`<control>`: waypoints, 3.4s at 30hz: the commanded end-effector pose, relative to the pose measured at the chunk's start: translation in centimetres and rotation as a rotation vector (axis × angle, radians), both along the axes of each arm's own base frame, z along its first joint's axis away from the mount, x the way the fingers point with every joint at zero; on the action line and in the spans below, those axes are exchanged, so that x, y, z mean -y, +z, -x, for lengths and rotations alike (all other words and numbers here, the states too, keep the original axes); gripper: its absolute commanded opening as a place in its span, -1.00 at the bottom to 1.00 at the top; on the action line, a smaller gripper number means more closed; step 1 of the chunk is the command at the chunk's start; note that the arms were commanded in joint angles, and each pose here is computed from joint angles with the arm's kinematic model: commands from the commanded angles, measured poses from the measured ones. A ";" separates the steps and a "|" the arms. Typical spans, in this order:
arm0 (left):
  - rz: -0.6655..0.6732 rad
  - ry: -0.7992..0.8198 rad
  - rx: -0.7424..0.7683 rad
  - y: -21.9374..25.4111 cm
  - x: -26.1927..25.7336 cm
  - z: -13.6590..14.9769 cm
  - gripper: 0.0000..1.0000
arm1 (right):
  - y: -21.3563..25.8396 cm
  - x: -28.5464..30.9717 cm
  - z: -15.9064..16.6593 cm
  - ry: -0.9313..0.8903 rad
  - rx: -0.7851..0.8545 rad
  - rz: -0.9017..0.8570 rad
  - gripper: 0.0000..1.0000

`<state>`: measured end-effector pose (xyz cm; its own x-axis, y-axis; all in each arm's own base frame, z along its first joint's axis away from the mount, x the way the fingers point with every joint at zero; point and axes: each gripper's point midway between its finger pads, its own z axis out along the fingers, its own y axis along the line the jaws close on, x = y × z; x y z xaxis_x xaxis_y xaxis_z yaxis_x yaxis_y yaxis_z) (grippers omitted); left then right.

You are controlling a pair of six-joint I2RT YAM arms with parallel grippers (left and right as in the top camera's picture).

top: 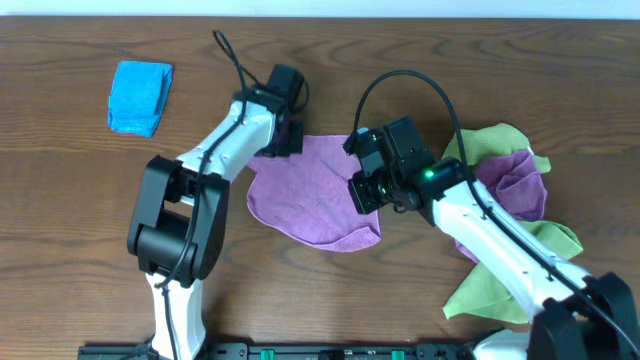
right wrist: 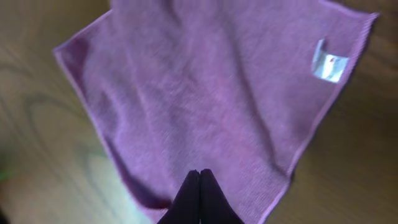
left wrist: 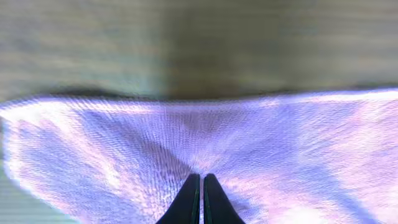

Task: Fold the cloth

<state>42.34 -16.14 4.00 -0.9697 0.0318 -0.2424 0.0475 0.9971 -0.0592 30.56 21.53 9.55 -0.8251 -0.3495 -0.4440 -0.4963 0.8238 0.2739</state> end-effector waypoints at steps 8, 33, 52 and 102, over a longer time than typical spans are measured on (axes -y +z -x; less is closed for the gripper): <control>-0.006 0.117 0.095 10.9 -2.7 2.4 -0.89 | -2.3 1.4 -4.3 -0.125 0.023 -0.011 -0.98; -0.018 0.176 -0.040 0.1 -2.9 14.3 -0.88 | -5.5 1.0 -8.2 -0.150 0.043 -0.113 -0.97; -0.006 0.237 -0.041 -4.5 -4.1 16.4 -0.88 | -8.6 0.9 -8.1 -0.155 -0.005 -0.094 -0.97; -0.010 0.247 0.138 -2.3 -3.2 12.1 -0.88 | -11.4 3.0 -10.9 -0.307 -0.065 -0.022 -0.97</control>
<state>30.24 -13.61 2.74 -0.8966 -0.2272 -0.3802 -0.1999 0.9736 -0.1103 42.11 19.23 -0.10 -0.8944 -0.0803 -0.4400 -0.2420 0.9142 0.3250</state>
